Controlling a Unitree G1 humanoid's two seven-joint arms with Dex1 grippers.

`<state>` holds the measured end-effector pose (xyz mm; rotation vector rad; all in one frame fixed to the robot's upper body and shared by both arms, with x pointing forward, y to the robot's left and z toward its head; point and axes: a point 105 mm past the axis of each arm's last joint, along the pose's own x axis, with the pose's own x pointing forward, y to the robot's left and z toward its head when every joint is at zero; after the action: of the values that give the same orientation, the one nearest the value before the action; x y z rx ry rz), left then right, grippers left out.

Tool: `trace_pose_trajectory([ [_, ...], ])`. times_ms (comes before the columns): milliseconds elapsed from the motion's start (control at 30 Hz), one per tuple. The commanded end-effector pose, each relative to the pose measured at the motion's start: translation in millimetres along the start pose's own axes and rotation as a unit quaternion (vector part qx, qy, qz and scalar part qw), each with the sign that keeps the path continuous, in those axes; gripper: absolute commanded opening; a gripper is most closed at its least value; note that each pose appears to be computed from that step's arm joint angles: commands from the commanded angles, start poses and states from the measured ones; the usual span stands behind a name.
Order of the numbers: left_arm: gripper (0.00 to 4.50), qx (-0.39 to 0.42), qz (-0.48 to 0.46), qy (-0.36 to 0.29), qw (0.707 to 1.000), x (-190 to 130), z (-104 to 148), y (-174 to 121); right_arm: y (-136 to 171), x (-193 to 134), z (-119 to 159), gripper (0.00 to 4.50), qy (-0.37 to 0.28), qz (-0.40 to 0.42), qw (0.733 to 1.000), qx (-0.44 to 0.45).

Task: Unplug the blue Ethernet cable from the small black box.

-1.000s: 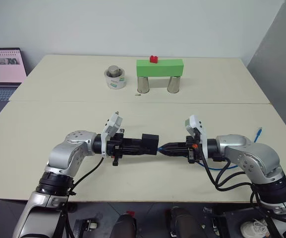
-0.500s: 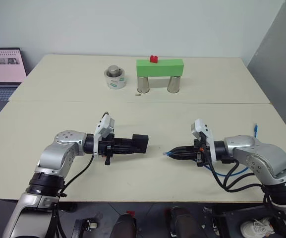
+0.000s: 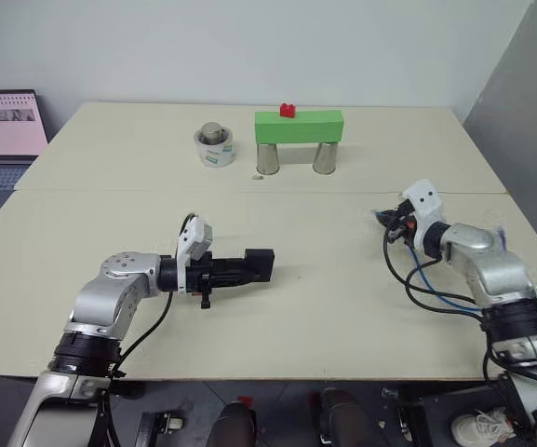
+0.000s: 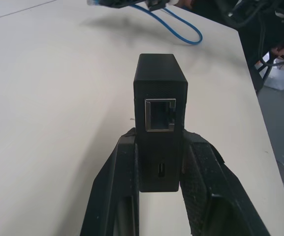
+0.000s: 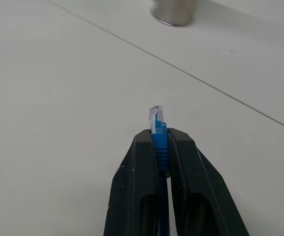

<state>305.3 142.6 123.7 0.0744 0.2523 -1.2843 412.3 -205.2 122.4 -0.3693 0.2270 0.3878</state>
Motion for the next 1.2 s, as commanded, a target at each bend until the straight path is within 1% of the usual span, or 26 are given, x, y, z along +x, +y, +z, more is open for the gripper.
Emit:
trace_pose_trajectory([
  [33,0.77,0.02,0.005,-0.003,1.0,0,7,-3,-12,6,6,0.84,-0.02,-0.043,0.999,-0.015],
  [67,0.77,0.02,0.006,-0.001,1.0,0,6,-4,-13,7,6,1.25,-0.022,-0.046,0.999,-0.014],
  [100,0.77,0.019,0.008,0.0,1.0,-1,5,-4,-13,7,6,1.55,-0.025,-0.046,0.999,-0.014],
  [200,0.77,0.019,0.023,-0.004,1.0,-4,6,-3,-11,2,12,2.17,-0.043,-0.033,0.999,-0.001],
  [267,0.77,0.015,0.05,-0.007,0.999,-6,5,2,-6,-8,22,2.68,-0.066,-0.008,0.998,-0.005],
  [300,0.77,0.011,0.062,-0.008,0.998,-7,5,4,0,-13,28,2.96,-0.081,0.015,0.997,-0.01],
  [333,0.77,0.005,0.071,-0.008,0.997,-8,4,6,11,-18,34,3.12,-0.096,0.05,0.994,-0.015],
  [367,0.77,0.007,0.088,-0.011,0.996,-11,4,10,32,-30,46,3.34,-0.124,0.11,0.986,-0.023],
  [400,0.77,0.013,0.111,-0.016,0.994,-14,4,15,50,-41,55,3.34,-0.143,0.157,0.977,-0.033],
  [433,0.77,0.019,0.126,-0.019,0.992,-15,4,18,62,-49,59,3.34,-0.152,0.185,0.97,-0.038],
  [467,0.77,0.037,0.175,-0.034,0.983,-19,7,31,76,-55,64,3.34,-0.158,0.211,0.963,-0.047],
  [533,0.77,0.07,0.281,-0.065,0.955,-31,15,61,98,-62,72,3.34,-0.165,0.245,0.954,-0.058],
  [600,0.77,0.097,0.382,-0.094,0.914,-46,20,85,121,-67,81,3.34,-0.174,0.28,0.942,-0.062],
  [633,0.77,0.098,0.42,-0.106,0.896,-52,18,93,130,-69,85,3.34,-0.179,0.292,0.937,-0.062],
  [700,0.77,0.108,0.461,-0.112,0.874,-55,10,102,145,-70,91,3.34,-0.181,0.308,0.932,-0.065],
  [833,0.77,0.106,0.497,-0.117,0.853,-50,-5,111,158,-69,91,3.34,-0.172,0.33,0.925,-0.077],
  [1000,0.77,0.081,0.533,-0.117,0.834,-51,-21,122,159,-67,89,3.34,-0.162,0.332,0.925,-0.09],
  [1033,0.77,0.068,0.54,-0.117,0.831,-53,-26,124,158,-67,88,3.34,-0.16,0.331,0.926,-0.09],
  [1100,0.77,0.028,0.54,-0.122,0.832,-53,-39,124,156,-67,87,3.34,-0.156,0.327,0.928,-0.091],
  [1133,1.48,0.017,0.536,-0.123,0.835,-52,-44,123,156,-68,86,3.41,-0.155,0.325,0.929,-0.091],
  [1167,1.6,0.01,0.528,-0.125,0.84,-50,-47,121,155,-68,85,3.41,-0.153,0.324,0.929,-0.091],
  [1200,1.84,0.001,0.529,-0.13,0.839,-51,-50,119,155,-68,84,3.41,-0.152,0.323,0.93,-0.091],
])
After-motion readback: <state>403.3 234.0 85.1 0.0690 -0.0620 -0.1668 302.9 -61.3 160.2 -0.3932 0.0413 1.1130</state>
